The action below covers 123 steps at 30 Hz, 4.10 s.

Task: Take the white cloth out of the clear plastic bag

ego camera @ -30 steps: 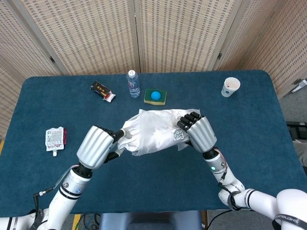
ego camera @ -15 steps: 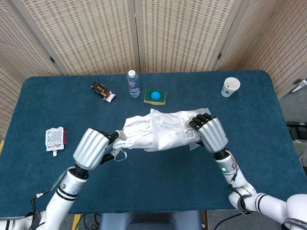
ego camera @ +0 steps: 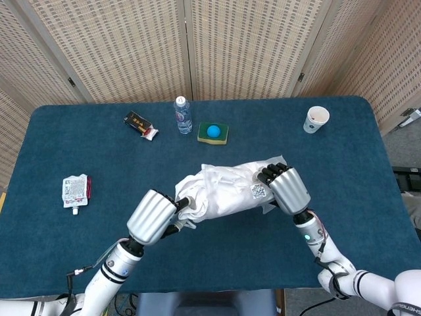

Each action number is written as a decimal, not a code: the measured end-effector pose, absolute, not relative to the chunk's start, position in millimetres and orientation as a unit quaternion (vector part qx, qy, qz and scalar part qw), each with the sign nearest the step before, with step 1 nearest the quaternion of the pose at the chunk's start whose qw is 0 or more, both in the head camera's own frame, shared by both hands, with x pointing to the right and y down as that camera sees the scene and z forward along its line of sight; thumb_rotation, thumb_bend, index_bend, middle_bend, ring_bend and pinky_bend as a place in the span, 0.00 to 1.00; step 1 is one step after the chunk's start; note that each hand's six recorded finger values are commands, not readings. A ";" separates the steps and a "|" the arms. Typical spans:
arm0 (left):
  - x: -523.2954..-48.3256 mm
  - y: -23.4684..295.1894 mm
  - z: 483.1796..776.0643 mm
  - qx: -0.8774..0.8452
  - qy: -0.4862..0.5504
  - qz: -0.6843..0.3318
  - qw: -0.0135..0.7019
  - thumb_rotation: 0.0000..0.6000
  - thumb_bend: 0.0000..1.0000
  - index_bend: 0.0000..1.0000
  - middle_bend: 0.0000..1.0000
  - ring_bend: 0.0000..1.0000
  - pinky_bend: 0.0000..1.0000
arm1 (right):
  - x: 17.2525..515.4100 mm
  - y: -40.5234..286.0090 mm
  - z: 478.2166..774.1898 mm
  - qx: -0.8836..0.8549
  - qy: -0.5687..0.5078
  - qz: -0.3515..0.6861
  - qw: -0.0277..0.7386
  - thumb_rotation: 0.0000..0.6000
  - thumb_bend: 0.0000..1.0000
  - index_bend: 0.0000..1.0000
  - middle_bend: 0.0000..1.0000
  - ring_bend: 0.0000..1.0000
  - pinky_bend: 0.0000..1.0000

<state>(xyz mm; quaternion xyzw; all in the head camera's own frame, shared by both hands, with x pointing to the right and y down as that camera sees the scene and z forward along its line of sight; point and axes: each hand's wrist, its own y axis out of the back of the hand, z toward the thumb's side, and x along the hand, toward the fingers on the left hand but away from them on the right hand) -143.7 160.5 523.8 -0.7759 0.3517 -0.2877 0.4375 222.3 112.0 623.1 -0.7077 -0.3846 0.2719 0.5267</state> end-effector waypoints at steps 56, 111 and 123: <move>-134.5 190.1 564.8 -0.781 0.281 -0.319 0.458 1.00 0.58 0.70 1.00 0.93 1.00 | 262.4 150.1 643.0 -0.759 -0.257 0.421 0.425 1.00 0.00 0.17 0.76 0.80 0.90; -133.9 196.3 567.2 -0.785 0.282 -0.321 0.449 1.00 0.58 0.70 1.00 0.93 1.00 | 241.2 139.2 716.5 -0.708 -0.108 0.440 0.542 1.00 0.23 0.34 1.00 1.00 1.00; -133.4 197.5 567.3 -0.786 0.282 -0.321 0.447 1.00 0.58 0.70 1.00 0.93 1.00 | 234.0 150.0 729.2 -0.715 -0.091 0.436 0.539 1.00 0.23 0.34 1.00 1.00 1.00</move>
